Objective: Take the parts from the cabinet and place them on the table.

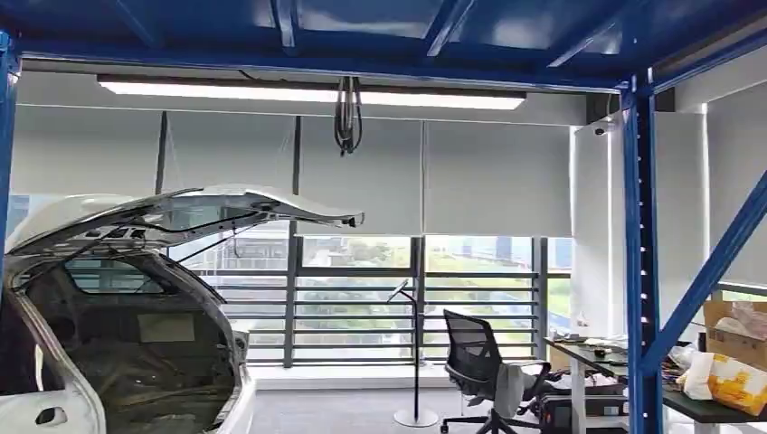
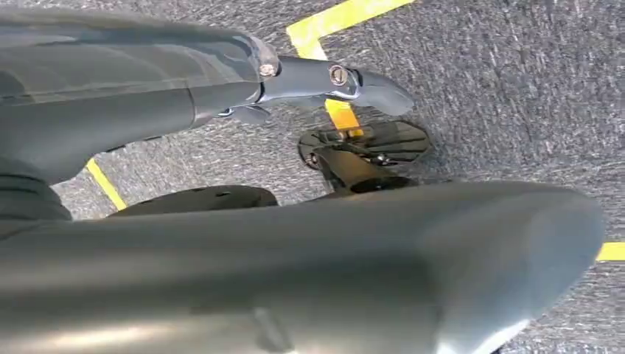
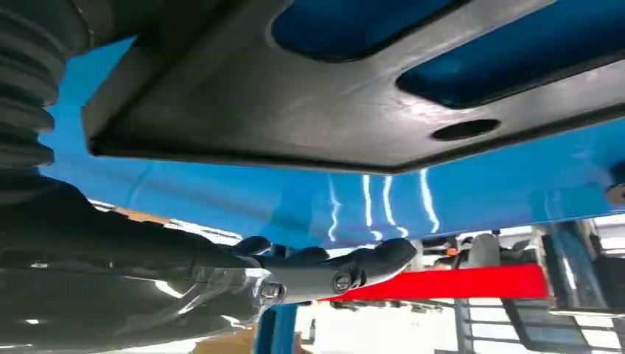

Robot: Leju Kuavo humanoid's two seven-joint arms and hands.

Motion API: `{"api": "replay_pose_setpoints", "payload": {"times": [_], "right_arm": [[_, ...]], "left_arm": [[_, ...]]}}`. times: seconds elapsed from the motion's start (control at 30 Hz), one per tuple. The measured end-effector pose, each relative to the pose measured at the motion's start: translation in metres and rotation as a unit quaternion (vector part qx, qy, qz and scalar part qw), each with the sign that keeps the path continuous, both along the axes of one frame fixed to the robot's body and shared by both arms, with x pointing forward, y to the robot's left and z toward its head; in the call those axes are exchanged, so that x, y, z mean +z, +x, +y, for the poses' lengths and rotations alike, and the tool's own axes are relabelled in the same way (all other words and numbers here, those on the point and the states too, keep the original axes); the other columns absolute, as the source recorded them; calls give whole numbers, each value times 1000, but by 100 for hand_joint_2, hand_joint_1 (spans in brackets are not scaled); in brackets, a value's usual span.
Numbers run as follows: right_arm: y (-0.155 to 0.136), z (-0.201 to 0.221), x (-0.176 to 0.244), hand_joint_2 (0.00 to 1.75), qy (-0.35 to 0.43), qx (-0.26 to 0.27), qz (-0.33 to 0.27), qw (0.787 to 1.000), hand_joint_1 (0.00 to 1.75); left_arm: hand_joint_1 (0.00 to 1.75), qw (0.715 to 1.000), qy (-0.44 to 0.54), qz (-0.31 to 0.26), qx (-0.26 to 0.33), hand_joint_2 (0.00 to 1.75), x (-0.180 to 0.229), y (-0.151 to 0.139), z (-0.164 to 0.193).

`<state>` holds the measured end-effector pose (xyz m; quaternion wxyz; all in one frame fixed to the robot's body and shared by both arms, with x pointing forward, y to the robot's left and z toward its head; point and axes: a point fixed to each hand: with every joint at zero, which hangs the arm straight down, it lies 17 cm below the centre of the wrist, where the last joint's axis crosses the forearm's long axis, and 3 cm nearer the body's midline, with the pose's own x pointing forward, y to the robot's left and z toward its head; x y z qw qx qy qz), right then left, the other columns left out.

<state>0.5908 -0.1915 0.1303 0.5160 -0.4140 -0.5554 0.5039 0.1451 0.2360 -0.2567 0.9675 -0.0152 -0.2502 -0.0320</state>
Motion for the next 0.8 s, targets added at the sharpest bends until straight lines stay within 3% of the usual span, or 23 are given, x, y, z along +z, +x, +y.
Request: {"api": "replay_pose_setpoints", "payload": {"times": [0.63,0.67,0.8], "right_arm": [[0,85,6,175,-44,69,22,996,0],[-1,86,4,175,-43,71,28,996,175],[-4,88,-10,175,-36,74,58,995,175]], "left_arm": [[0,1000,-12,-7,-5,0,4,12,-18],[0,1000,-12,-7,-5,0,4,12,-18],[0,1000,-14,-6,-3,0,4,12,-19]]}}
